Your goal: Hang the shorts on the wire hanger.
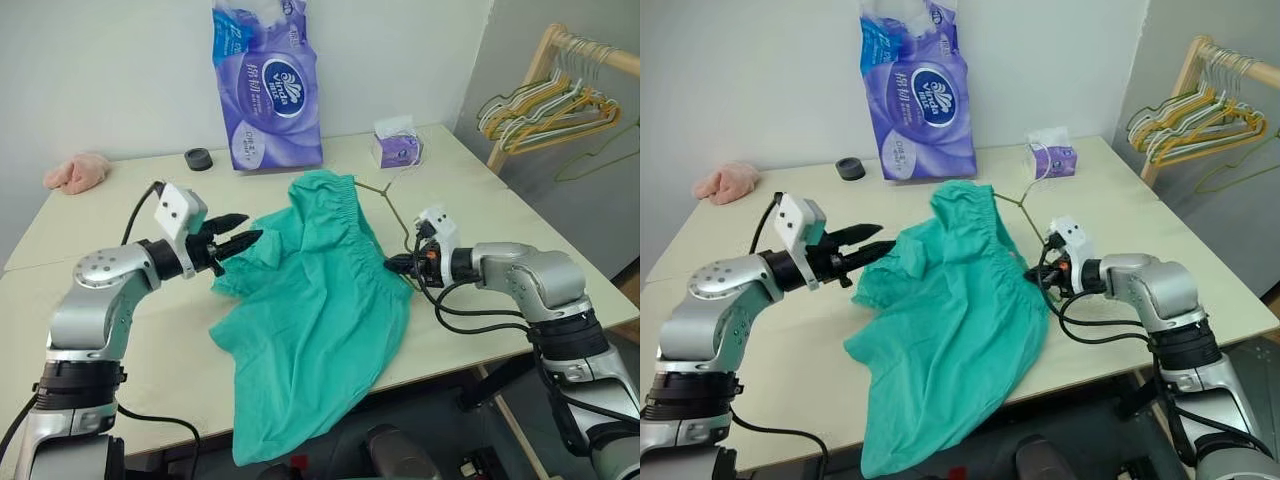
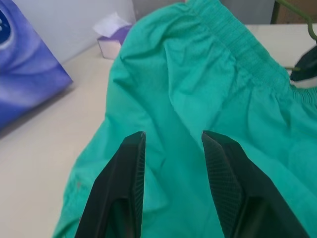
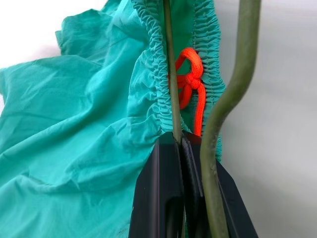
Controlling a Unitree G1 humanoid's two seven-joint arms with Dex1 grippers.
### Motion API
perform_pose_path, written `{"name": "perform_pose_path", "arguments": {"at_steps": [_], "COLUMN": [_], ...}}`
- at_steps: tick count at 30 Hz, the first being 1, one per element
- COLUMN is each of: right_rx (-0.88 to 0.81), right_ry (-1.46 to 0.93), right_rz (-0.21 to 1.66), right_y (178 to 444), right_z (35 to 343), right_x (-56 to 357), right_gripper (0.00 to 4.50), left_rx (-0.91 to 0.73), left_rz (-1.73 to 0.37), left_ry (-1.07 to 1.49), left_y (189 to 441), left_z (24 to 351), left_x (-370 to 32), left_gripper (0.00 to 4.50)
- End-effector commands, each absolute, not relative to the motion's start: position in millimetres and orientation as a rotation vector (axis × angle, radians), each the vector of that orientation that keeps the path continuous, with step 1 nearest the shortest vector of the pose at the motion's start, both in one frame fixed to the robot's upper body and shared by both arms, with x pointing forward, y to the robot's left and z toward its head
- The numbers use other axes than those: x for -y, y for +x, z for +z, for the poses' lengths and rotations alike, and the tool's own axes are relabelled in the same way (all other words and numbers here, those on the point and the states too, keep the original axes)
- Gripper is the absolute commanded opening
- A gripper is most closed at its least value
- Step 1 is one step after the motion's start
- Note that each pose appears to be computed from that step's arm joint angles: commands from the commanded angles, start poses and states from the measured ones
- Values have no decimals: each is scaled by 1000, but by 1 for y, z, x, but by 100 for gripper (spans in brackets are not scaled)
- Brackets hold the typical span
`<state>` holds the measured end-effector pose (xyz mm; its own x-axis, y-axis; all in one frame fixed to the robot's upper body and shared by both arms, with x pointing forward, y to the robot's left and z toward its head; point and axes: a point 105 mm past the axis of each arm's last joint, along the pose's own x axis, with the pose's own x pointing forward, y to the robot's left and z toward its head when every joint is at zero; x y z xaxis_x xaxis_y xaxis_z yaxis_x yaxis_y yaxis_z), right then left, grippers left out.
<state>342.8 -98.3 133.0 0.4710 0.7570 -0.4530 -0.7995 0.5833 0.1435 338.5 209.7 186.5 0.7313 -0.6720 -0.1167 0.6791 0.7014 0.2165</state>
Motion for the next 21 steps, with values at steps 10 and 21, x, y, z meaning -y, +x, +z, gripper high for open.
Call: {"name": "perform_pose_path", "arguments": {"at_steps": [10,21], "right_rx": [-333,-231], "right_ry": [-472,-690], "right_rz": [1108,1167], "right_y": [325,317], "right_z": [147,151], "right_x": [78,69], "right_gripper": [0,0], "left_rx": [55,-100], "left_rz": [-899,-1123], "left_ry": [511,683], "left_y": [350,345], "left_z": [261,220], "left_x": [-210,-189], "left_gripper": [444,444]}}
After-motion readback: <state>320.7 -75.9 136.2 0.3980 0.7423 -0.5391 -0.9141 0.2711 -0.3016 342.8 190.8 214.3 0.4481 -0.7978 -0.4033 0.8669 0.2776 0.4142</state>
